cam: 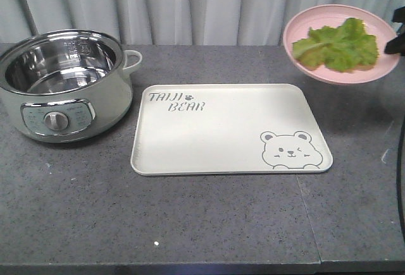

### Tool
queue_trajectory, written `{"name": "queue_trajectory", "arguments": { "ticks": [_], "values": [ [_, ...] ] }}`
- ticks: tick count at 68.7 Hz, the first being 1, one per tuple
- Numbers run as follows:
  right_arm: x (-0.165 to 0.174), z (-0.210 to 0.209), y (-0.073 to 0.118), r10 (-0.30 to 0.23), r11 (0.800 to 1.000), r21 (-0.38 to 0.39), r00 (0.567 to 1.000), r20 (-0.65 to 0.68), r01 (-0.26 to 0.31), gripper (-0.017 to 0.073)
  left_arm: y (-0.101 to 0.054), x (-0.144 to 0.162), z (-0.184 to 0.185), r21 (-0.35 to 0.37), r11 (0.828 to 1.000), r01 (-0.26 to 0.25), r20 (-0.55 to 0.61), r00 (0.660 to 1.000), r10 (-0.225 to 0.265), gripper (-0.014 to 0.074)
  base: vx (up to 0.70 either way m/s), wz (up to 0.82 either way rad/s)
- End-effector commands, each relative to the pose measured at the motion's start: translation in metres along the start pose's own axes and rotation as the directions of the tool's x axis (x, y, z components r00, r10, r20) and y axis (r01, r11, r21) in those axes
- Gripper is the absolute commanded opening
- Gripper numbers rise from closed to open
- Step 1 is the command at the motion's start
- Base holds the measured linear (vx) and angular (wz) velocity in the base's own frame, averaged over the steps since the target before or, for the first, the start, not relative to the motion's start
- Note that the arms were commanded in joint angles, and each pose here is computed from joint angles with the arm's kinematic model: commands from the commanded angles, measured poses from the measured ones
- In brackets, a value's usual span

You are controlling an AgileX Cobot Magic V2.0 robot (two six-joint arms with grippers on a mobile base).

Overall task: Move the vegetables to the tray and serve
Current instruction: 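Lift the pink plate with the right gripper and set it on the tray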

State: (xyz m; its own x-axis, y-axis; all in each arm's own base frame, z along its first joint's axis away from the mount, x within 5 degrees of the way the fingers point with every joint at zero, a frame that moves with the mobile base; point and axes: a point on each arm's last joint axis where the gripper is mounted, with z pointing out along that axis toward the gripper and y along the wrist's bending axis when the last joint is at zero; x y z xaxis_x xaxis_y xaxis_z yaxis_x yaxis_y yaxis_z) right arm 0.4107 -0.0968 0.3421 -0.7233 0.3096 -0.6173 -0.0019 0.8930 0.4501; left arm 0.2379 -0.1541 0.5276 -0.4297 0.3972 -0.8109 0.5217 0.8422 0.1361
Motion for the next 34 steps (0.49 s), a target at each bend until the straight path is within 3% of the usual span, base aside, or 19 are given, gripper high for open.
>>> {"name": "queue_trajectory", "arguments": {
  "ticks": [1,8,15,28,34],
  "values": [
    [-0.007,-0.003,0.046,-0.060,0.993,-0.101,0.997,0.057,0.065,-0.0006,0.002,-0.005,-0.018,-0.007,1.000,0.017,0.077,0.997,-0.016,0.0395,0.00,0.00],
    [0.009,0.033,0.081,-0.130,0.978,-0.168,0.991,-0.026,0.124,-0.0003,0.004,-0.004,-0.017,-0.031,0.999,0.037,0.071,0.997,-0.035,0.0395,0.00,0.00],
    [0.027,0.068,0.103,-0.182,0.965,-0.208,0.978,-0.106,0.157,-0.0002,0.005,0.003,-0.005,-0.067,0.997,0.044,0.025,0.999,-0.042,0.0395,0.00,0.00],
    [0.058,0.116,0.125,-0.257,0.950,-0.239,0.939,-0.228,0.201,0.0006,0.005,0.031,0.036,-0.146,0.989,0.036,-0.140,0.988,-0.057,0.0395,0.00,0.00],
    [0.071,0.131,0.128,-0.309,0.941,-0.225,0.911,-0.273,0.252,0.0032,0.004,0.043,0.050,-0.176,0.984,0.039,-0.198,0.977,-0.074,0.0395,0.00,0.00]
  ]
}}
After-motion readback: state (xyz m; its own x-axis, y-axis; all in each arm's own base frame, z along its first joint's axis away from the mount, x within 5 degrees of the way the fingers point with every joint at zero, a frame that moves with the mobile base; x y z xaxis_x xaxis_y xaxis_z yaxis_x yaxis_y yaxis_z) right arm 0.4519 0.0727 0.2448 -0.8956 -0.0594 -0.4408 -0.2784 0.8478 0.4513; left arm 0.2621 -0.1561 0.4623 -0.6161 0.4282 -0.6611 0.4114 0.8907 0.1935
